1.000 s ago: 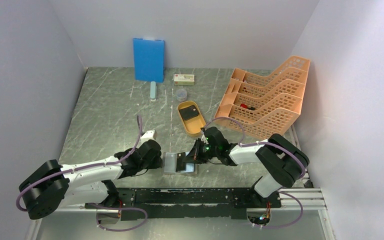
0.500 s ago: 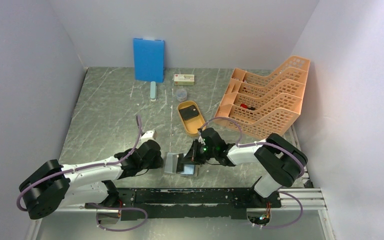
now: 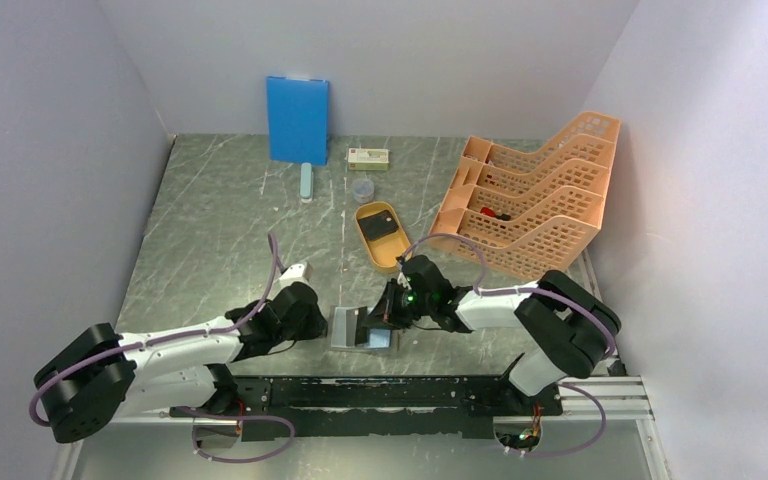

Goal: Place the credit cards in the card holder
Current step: Insert the credit card into the card holder.

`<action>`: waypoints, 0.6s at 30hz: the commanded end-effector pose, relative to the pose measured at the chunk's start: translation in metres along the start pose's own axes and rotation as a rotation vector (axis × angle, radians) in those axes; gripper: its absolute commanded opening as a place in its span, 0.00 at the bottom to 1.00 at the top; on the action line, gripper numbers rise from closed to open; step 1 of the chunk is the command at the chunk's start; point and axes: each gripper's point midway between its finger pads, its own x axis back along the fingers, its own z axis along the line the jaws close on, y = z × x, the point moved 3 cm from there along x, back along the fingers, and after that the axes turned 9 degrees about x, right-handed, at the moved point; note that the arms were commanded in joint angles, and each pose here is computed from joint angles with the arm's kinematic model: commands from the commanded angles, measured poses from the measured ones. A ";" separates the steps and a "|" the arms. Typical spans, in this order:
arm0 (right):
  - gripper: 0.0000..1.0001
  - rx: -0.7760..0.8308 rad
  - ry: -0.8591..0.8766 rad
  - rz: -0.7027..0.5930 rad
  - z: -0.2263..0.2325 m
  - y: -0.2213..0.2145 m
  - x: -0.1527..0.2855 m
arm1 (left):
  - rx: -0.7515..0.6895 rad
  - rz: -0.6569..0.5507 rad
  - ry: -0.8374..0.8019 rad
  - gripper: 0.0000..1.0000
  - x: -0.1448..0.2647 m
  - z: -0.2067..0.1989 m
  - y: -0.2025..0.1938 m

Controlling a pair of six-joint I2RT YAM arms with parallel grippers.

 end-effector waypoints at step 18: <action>0.10 0.026 0.019 0.002 0.019 -0.001 -0.010 | 0.011 0.076 0.012 0.16 0.003 0.015 -0.018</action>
